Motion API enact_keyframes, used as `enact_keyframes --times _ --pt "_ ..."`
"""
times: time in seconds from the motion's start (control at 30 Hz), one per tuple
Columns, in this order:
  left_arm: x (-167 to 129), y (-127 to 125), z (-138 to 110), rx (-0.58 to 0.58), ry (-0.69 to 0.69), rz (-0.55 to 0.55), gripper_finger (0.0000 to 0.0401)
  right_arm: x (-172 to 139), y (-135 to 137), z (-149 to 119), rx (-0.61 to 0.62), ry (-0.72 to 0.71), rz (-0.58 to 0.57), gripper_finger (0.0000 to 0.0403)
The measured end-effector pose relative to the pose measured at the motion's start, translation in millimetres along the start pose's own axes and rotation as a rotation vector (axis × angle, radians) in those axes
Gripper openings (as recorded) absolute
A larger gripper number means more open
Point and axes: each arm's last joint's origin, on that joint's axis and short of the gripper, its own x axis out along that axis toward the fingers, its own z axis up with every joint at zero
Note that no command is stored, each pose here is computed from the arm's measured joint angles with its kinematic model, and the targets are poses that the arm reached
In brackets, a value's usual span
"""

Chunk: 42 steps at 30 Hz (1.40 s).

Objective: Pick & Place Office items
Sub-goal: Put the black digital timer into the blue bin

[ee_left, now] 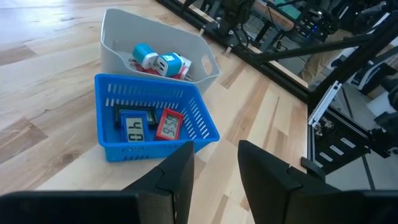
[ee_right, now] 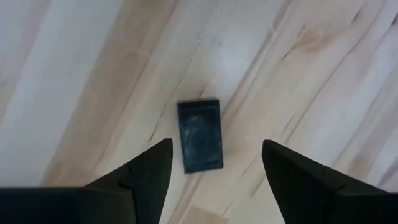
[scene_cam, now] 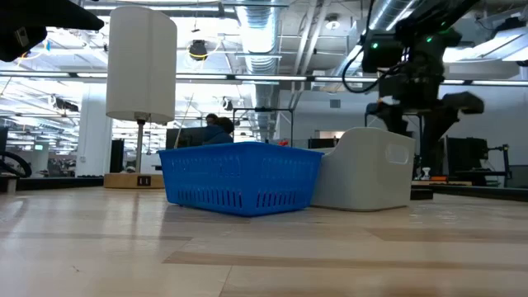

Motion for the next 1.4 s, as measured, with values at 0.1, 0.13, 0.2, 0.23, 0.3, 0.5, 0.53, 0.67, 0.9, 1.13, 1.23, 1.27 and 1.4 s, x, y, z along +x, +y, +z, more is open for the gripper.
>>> enact_keyframes --times 0.1,0.13,0.2,0.23,0.3,0.5,0.53,0.67,0.9,1.13,1.23,1.27,1.4 --pt "1.4 0.1 0.8 -0.005 -0.003 0.004 0.0121 9.5 -7.3 -1.6 -0.002 0.003 0.018 0.024" --pt "1.4 0.1 0.8 -0.005 -0.003 0.004 0.0121 12.7 -9.6 -1.8 0.001 0.005 0.02 0.024" --pt "1.4 0.0 0.9 -0.007 -0.003 0.003 0.0121 19.3 -13.1 -1.8 0.01 0.005 0.035 0.024" --pt "1.4 -0.1 0.9 -0.011 -0.003 0.003 0.0121 22.1 -13.8 -1.8 0.013 0.002 0.05 0.024" --pt "1.4 -0.2 0.9 -0.018 -0.003 0.002 0.0121 27.0 -15.0 -1.7 0.019 0.0 0.074 0.024" --pt "1.4 -0.2 0.8 -0.038 -0.001 0.001 0.0121 33.4 -15.3 0.7 0.045 -0.023 0.116 0.024" --pt "1.4 -0.1 0.8 -0.037 -0.001 0.002 0.0121 33.2 -15.5 1.0 0.046 -0.031 0.116 0.024" --pt "1.6 0.0 0.9 -0.038 -0.001 0.002 0.0121 32.9 -15.7 1.7 0.056 -0.048 0.121 0.024" --pt "6.3 1.3 3.5 -0.045 -0.012 0.02 0.0121 37.5 -10.6 -1.2 0.122 -0.047 0.157 0.0252" --pt "8.5 2.1 4.7 -0.048 -0.02 0.029 0.0121 39.9 -11.2 -1.5 0.149 -0.038 0.126 0.0283" --pt "8.5 1.8 4.8 -0.051 -0.021 0.028 0.0121 41.6 -11.9 -1.3 0.126 -0.05 0.109 0.0287" --pt "8.5 1.4 5.0 -0.056 -0.022 0.025 0.0121 43.3 -10.5 -2.3 0.116 -0.048 0.112 0.0287" --pt "8.5 0.0 5.5 -0.072 -0.024 0.017 0.0121 51.9 -3.2 -7.7 0.109 -0.034 0.128 0.0287"
